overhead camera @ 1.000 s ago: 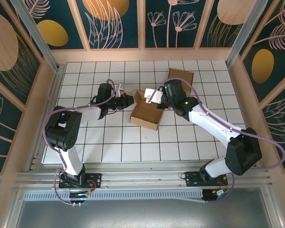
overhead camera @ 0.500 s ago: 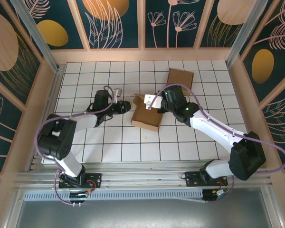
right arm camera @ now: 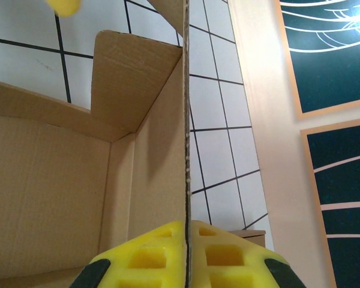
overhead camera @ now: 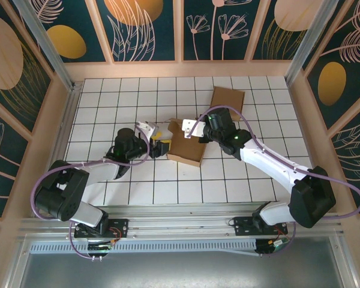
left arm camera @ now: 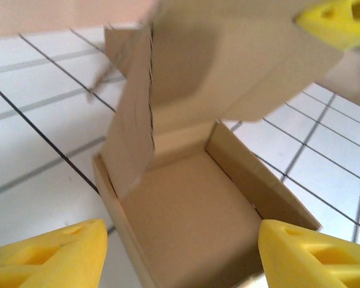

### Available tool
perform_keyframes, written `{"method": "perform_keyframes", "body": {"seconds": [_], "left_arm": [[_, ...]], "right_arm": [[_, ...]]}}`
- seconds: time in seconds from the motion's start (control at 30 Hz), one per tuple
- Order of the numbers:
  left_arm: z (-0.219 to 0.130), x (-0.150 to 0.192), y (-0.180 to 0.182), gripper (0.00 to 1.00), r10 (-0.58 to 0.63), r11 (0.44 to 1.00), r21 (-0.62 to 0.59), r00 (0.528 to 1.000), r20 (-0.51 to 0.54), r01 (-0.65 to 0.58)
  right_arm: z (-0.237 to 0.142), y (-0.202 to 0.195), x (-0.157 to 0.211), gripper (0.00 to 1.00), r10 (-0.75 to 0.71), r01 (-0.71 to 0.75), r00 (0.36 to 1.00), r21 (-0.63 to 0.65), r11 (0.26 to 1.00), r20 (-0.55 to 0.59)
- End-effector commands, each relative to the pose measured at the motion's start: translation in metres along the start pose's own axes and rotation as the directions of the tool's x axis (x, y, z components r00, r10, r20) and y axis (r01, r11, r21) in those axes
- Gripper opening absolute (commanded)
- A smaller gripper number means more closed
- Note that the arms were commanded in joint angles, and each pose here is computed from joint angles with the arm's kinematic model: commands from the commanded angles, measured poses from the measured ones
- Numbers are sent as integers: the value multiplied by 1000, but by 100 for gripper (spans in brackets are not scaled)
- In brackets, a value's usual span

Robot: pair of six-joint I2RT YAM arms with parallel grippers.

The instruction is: Fold the paper box

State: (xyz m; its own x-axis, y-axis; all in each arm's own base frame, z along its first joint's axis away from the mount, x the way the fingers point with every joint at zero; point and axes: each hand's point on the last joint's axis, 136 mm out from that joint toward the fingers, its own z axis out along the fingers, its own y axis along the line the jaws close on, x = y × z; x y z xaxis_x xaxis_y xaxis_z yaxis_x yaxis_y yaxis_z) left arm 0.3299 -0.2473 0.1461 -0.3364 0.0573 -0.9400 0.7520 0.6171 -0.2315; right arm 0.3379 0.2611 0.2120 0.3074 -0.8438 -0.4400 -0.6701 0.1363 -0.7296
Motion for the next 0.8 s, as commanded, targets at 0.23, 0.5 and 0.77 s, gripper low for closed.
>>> {"method": "perform_keyframes", "body": {"seconds": [0.23,0.5,0.77], "left_arm": [[25,-47,11,63,63,998,-19,993,100,-61],[41,-34,13,43,-10,1000,16,999,44,9],[47,-19,10,30,-52,998,32,998,-18,52]], "right_arm": [[-1,6,-5,6,-15,15,1000,1,1000,5],[1,8,-5,6,-22,22,1000,-9,1000,3],[0,7,-9,18,-14,14,1000,15,1000,22]]}}
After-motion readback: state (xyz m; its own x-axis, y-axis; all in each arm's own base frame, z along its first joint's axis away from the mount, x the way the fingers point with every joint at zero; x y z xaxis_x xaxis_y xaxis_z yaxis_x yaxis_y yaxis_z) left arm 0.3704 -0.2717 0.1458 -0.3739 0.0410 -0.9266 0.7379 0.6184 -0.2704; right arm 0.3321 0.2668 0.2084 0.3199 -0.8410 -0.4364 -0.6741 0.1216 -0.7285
